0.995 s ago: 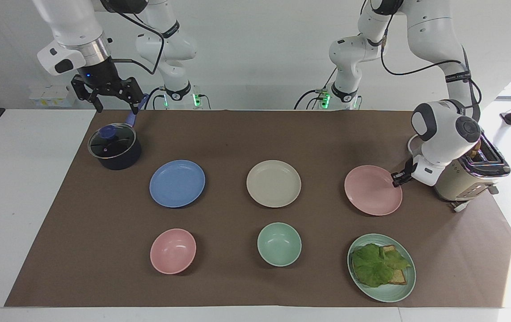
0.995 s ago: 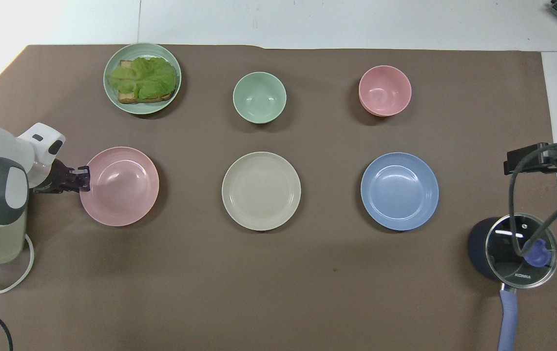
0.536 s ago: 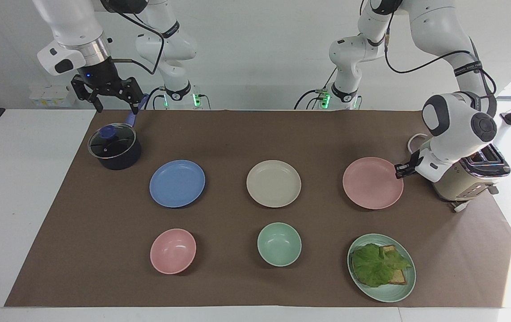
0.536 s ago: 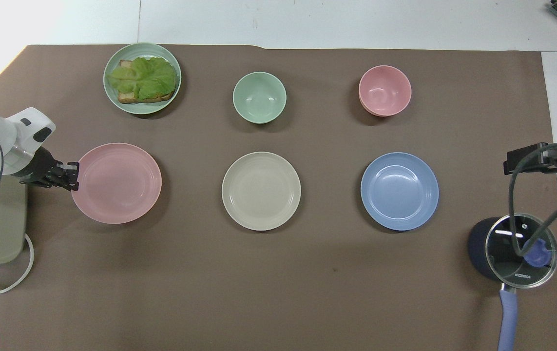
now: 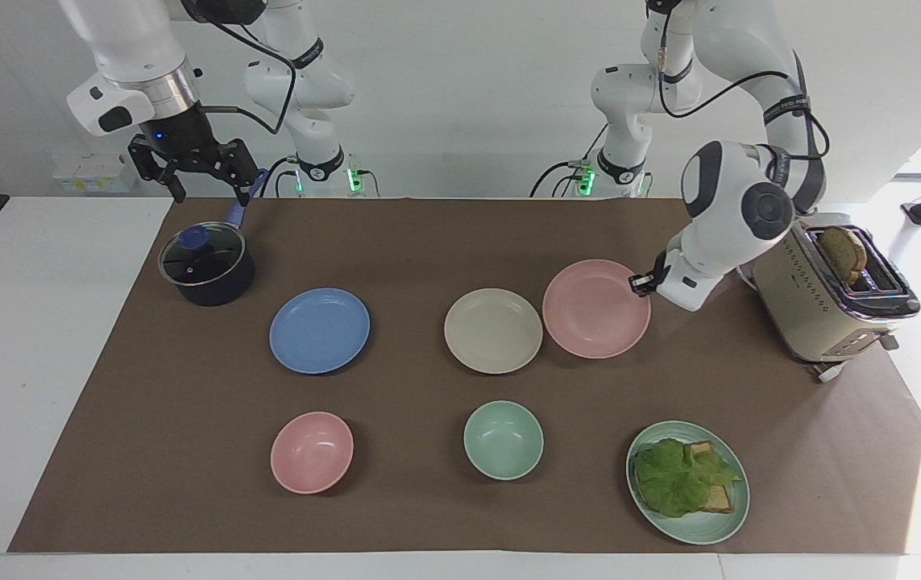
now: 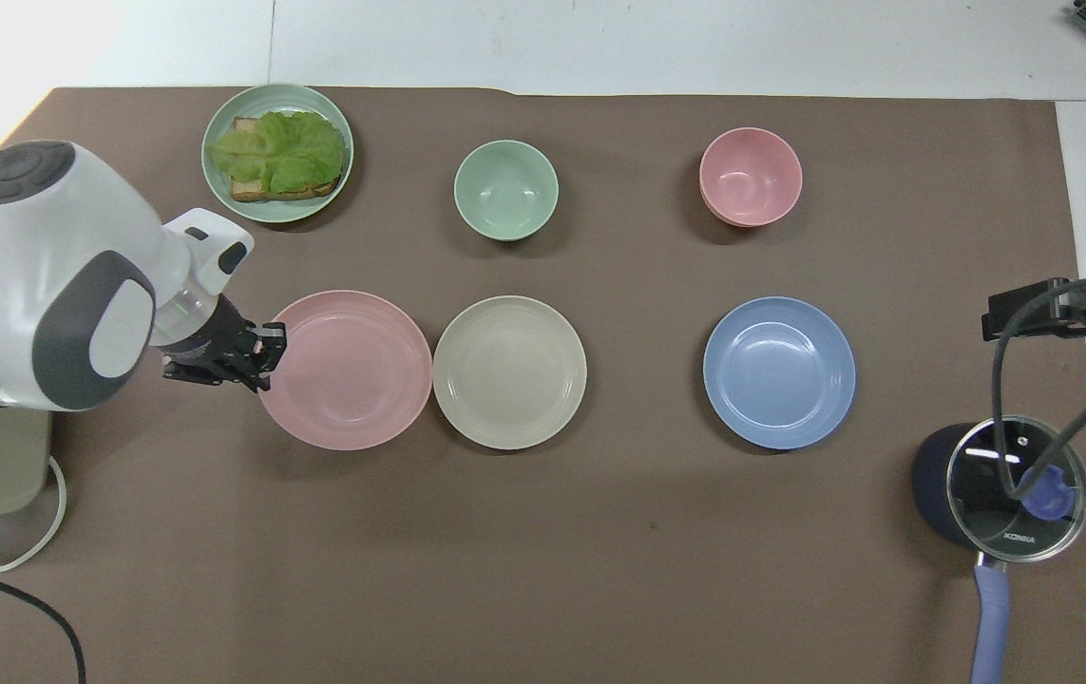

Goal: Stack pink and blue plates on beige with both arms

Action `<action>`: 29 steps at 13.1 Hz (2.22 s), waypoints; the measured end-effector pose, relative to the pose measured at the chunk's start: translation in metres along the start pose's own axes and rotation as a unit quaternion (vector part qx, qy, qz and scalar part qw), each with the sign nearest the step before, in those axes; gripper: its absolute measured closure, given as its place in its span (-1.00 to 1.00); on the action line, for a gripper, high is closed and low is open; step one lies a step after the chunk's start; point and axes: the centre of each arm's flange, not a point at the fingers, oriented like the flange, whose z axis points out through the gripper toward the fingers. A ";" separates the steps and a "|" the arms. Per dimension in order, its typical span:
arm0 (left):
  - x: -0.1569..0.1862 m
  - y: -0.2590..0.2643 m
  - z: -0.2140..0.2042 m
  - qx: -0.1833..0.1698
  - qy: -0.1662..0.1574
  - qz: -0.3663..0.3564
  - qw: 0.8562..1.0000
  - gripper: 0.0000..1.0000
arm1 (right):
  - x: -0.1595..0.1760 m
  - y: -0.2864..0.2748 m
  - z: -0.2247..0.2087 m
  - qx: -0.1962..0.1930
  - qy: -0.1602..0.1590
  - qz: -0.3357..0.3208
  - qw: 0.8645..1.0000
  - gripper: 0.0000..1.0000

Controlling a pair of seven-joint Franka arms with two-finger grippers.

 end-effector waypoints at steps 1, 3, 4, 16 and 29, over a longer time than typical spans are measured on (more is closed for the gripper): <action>-0.011 0.022 0.003 -0.008 -0.001 -0.008 1.000 0.89 | 0.000 0.000 0.000 0.000 0.000 0.000 1.000 -1.00; -0.027 0.056 0.006 -0.025 0.008 -0.011 1.000 0.89 | 0.000 0.000 0.000 0.000 0.000 0.000 1.000 -1.00; -0.033 0.068 0.007 -0.037 0.011 -0.010 0.999 0.89 | 0.000 0.000 0.000 0.000 0.000 0.000 1.000 -1.00; -0.034 0.098 0.045 -0.081 0.065 0.000 0.995 -0.14 | 0.000 0.000 0.000 0.000 0.000 0.000 1.000 -1.00; 0.017 -0.084 -0.140 -0.005 0.191 0.140 0.972 -1.00 | 0.000 0.000 0.000 0.000 0.000 0.000 1.000 -1.00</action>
